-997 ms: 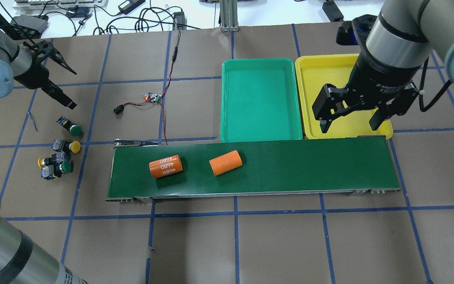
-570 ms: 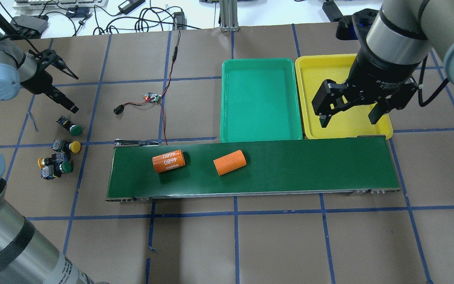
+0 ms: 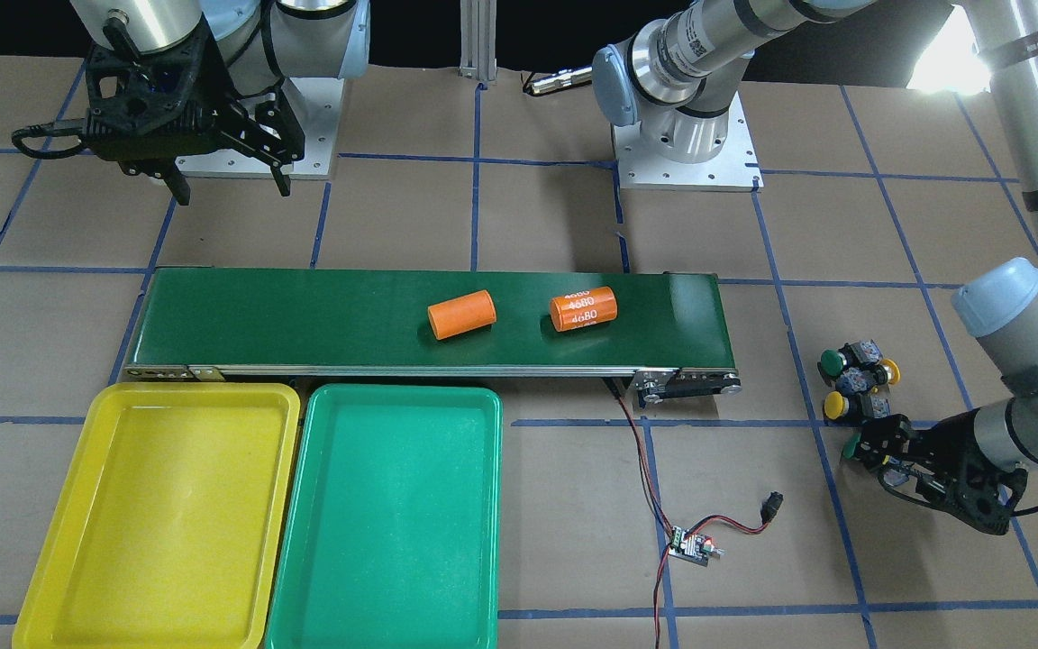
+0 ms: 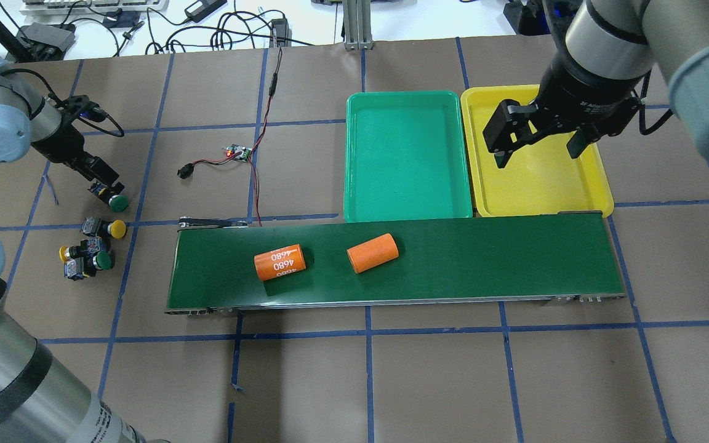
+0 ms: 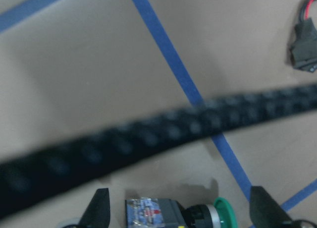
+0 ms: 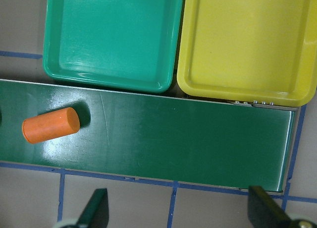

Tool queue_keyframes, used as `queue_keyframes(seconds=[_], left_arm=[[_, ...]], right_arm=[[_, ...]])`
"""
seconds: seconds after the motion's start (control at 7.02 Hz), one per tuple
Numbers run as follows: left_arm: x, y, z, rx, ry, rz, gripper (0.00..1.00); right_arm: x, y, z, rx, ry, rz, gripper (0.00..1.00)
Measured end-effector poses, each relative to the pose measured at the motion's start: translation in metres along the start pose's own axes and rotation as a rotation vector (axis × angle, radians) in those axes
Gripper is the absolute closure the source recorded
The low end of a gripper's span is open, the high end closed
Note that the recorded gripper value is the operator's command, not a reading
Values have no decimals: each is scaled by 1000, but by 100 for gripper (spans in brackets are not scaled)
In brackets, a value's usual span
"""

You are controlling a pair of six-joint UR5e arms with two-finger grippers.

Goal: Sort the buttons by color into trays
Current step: 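Grasp a green-capped push-button switch with the left gripper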

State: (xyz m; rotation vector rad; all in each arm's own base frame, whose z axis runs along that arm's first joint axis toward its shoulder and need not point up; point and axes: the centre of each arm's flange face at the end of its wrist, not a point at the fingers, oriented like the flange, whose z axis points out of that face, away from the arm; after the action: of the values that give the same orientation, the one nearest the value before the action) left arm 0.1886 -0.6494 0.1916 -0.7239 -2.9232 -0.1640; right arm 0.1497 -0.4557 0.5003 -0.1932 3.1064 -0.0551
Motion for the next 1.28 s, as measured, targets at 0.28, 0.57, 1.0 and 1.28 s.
queue_keyframes(seconds=[0.28, 0.57, 1.0, 1.28], left_arm=[[0, 6, 9, -46, -18, -30, 0], [1, 5, 1, -37, -29, -39, 0], [7, 1, -13, 3, -17, -38, 0], [11, 0, -3, 22, 22, -39, 0]], right_arm=[[1, -2, 1, 1, 0, -2, 0], [1, 0, 3, -11, 1, -5, 0], [2, 1, 2, -16, 4, -7, 0], [3, 1, 3, -19, 11, -7, 0]])
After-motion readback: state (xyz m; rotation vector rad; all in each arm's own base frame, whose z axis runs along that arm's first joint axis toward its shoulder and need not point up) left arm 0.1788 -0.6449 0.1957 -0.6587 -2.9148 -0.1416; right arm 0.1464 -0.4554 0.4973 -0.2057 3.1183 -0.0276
